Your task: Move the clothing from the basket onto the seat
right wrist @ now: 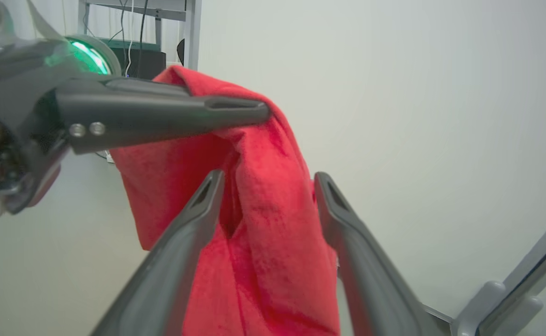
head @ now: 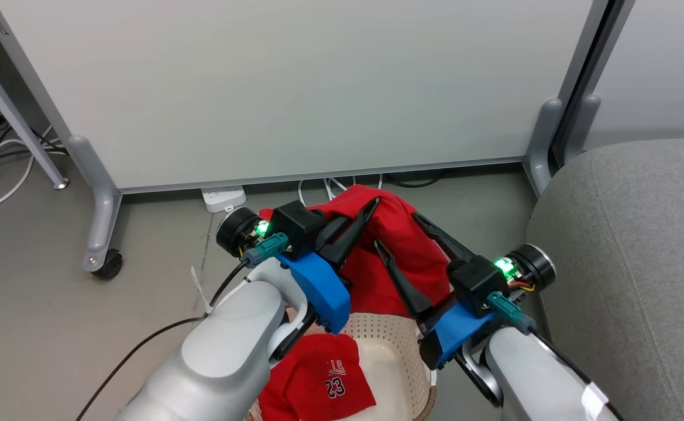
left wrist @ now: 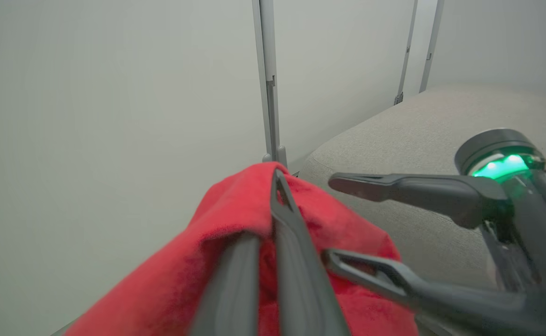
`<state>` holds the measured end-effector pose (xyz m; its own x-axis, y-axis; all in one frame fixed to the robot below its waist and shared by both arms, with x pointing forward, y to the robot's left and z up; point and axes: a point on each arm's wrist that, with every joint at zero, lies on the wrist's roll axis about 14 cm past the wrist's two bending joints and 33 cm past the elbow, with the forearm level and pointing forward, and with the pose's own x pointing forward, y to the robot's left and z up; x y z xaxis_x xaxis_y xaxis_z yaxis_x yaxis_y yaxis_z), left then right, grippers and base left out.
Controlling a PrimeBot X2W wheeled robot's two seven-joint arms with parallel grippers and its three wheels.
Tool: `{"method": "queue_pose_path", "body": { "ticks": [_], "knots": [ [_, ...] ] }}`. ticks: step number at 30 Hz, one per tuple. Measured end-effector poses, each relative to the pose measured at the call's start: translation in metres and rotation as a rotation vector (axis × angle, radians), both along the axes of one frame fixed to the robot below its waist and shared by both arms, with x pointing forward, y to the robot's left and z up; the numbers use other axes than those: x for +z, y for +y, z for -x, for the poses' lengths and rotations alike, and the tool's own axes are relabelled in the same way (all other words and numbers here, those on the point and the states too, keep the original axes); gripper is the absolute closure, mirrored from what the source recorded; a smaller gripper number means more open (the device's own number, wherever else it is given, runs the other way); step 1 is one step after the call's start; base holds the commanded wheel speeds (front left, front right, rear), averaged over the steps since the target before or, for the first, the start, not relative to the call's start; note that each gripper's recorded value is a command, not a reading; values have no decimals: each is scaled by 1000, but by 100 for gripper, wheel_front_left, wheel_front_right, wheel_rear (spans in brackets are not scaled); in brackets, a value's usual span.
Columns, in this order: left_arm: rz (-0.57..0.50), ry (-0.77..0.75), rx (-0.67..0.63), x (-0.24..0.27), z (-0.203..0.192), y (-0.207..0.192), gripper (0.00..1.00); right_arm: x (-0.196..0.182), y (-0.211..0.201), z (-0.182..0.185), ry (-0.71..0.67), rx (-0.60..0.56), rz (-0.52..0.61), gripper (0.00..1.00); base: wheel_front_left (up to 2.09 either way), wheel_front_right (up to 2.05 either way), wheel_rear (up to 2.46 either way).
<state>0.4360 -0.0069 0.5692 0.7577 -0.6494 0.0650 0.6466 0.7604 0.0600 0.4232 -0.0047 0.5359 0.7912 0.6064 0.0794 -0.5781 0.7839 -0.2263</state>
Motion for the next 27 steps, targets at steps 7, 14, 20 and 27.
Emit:
{"method": "queue_pose_path", "body": {
  "ticks": [7, 14, 20, 27],
  "knots": [
    [1, 13, -2, -6, -5, -1, 100, -11, 9, -17, 30, 20, 63, 0, 0, 0, 0],
    [1, 20, -6, -9, -8, -2, 100, -26, 6, -28, 81, 0, 88, 53, 0, 0, 0],
    [0, 22, -8, -10, -9, -3, 100, -27, 5, -32, 96, -10, 75, 100, 0, 0, 0],
    [-2, 21, -9, -10, -8, -3, 100, -25, 6, -31, 100, -7, 61, 100, 0, 0, 0]
  ]
}}
